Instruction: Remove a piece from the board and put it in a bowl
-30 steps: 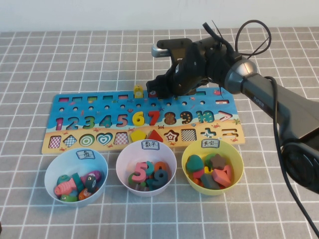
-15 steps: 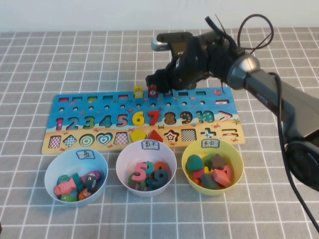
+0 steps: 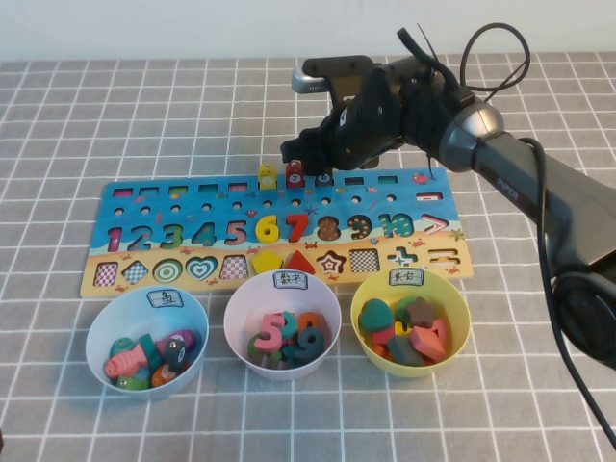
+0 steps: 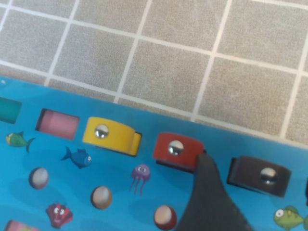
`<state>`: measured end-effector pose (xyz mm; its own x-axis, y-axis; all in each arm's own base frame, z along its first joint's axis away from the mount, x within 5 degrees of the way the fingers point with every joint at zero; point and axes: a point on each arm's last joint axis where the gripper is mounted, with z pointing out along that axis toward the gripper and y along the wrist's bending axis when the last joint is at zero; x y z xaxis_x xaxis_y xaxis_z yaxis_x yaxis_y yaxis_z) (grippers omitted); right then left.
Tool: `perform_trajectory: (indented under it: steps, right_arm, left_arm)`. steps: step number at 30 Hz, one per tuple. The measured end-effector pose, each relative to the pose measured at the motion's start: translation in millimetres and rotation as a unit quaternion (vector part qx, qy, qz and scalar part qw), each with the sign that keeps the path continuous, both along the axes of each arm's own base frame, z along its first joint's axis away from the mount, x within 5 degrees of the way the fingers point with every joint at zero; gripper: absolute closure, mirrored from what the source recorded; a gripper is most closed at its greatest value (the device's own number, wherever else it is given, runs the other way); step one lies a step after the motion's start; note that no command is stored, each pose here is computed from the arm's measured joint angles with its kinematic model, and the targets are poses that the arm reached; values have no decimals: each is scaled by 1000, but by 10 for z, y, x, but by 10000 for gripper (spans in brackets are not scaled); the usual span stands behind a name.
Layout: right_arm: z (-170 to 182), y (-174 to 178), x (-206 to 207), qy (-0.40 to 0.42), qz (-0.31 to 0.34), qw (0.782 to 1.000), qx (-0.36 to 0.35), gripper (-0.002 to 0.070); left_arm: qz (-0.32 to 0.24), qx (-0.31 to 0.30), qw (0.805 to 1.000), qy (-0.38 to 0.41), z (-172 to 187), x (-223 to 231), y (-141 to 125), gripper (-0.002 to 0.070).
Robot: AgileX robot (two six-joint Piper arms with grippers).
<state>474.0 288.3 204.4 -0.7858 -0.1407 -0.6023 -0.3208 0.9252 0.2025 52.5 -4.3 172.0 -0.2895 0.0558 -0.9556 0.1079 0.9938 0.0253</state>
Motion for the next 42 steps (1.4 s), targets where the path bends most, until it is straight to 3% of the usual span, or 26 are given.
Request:
perform_trajectory:
  steps: [5, 24, 42]
  right_arm:
    - [0, -1, 1, 0, 0, 1000, -1, 308]
    - [-14, -22, -6, 4, 2, 1000, -17, 499]
    - [-15, -25, -6, 3, 2, 1000, -19, 508]
  left_arm:
    - [0, 0, 1000, 0, 0, 0, 0, 675]
    - [0, 0, 1000, 0, 0, 0, 0, 676]
    - [0, 0, 1000, 0, 0, 0, 0, 675]
